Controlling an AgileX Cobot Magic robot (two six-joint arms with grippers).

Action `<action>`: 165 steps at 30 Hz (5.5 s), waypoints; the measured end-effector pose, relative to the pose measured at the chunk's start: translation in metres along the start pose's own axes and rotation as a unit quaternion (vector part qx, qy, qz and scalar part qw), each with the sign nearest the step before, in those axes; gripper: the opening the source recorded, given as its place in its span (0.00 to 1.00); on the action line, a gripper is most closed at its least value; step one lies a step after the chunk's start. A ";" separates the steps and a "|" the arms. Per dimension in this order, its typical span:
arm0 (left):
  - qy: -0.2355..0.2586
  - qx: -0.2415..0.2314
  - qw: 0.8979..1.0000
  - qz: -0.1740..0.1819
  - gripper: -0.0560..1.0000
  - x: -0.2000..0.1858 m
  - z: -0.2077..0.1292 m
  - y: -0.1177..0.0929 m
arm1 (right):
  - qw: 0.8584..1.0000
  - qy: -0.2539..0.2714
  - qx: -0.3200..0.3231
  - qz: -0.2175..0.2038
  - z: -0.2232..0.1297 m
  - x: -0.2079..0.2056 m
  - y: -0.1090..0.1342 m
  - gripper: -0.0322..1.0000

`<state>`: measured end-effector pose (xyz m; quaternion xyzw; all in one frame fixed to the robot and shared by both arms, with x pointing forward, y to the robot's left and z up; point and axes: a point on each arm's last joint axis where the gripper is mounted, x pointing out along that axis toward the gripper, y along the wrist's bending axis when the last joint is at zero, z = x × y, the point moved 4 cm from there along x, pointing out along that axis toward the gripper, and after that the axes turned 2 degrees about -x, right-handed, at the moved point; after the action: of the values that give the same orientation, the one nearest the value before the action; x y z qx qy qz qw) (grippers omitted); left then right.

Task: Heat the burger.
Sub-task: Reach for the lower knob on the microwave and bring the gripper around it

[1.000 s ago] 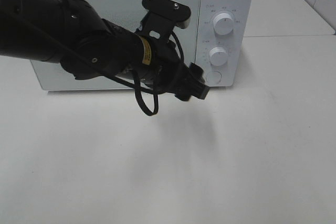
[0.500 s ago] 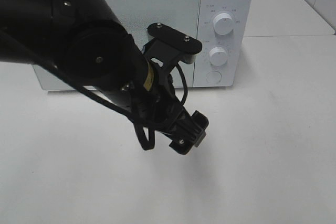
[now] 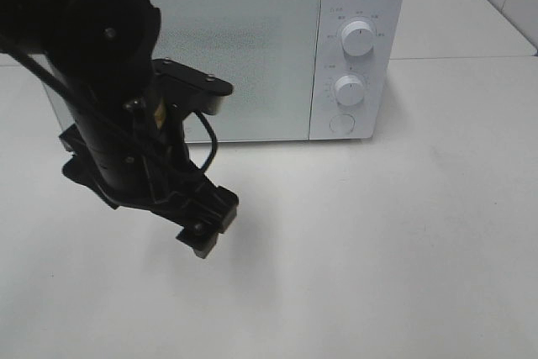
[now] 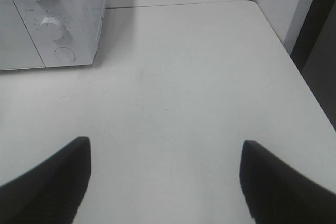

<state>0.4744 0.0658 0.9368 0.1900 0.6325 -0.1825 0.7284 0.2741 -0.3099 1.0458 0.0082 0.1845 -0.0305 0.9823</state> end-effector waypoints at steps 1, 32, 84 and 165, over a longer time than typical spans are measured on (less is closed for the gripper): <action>0.018 -0.010 1.000 0.002 0.99 0.001 -0.001 0.013 | 1.000 0.000 0.000 0.000 0.000 0.000 0.000 0.76; -0.012 -0.257 0.966 -0.011 0.99 -0.070 -0.144 0.160 | 1.000 0.000 0.000 0.000 0.000 0.000 0.000 0.76; -0.469 -0.229 0.852 0.050 0.99 -0.135 -0.278 0.090 | 1.000 0.000 0.000 0.000 0.000 0.000 0.000 0.76; -0.466 -0.228 0.852 0.064 0.99 -0.135 -0.279 0.093 | 0.995 -0.098 -0.012 0.026 0.058 0.056 0.014 0.76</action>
<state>0.2661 0.2912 1.0388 -0.0482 0.2288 -0.0533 0.9708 0.3476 -0.3004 1.0795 -0.0022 0.0877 -0.0031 0.9961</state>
